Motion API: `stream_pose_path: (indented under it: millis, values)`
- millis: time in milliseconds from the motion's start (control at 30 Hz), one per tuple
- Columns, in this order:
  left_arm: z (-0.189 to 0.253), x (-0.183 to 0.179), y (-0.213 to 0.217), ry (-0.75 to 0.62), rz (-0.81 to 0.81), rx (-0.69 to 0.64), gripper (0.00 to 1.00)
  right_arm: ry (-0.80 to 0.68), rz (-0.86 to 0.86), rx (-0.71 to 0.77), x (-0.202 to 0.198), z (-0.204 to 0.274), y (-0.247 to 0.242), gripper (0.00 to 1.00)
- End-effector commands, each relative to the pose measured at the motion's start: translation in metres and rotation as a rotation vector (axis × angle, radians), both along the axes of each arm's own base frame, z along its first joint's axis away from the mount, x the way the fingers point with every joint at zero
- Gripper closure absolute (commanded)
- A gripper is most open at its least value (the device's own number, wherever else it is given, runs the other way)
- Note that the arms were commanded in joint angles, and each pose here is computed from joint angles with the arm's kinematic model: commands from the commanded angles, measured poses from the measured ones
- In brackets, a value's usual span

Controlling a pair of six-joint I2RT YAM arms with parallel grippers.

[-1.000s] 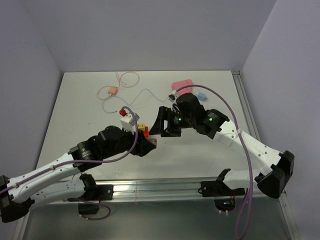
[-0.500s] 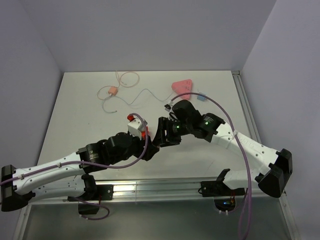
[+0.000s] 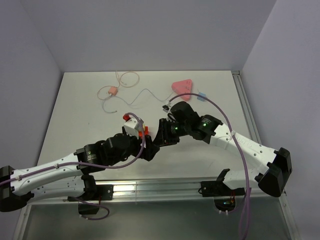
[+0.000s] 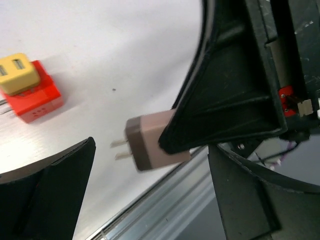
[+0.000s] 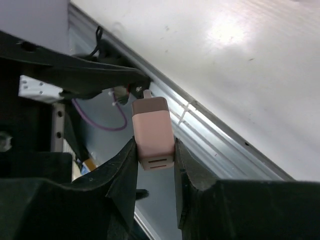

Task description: Insert the plug

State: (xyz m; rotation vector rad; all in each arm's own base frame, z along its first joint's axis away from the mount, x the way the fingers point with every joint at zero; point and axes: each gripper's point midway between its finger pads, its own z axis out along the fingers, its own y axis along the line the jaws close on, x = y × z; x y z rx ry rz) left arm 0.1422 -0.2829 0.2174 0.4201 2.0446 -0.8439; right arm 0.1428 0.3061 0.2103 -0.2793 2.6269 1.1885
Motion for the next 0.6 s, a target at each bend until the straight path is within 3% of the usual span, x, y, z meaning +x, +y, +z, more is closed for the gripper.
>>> stream_pose_path:
  millis: [0, 100, 267, 367, 567]
  values:
    - [0.016, 0.017, 0.021, 0.006, 0.193, -0.065, 0.00, -0.086, -0.102, -0.037, 0.023, -0.002, -0.010, 1.00]
    - [0.002, 0.026, 0.048, 0.045, 0.346, -0.018, 0.00, -0.128, -0.216, -0.086, 0.048, -0.010, -0.034, 1.00]
    - [-0.016, 0.026, 0.058, 0.104, 0.424, 0.010, 0.00, -0.174, -0.392, -0.236, 0.085, -0.036, -0.084, 1.00]
    - [-0.031, 0.031, 0.060, 0.122, 0.480, 0.037, 0.02, -0.196, -0.420, -0.317, 0.084, -0.046, -0.103, 1.00]
    - [-0.065, 0.063, 0.065, 0.141, 0.609, 0.167, 0.02, -0.213, -0.426, -0.286, 0.075, -0.050, -0.115, 1.00]
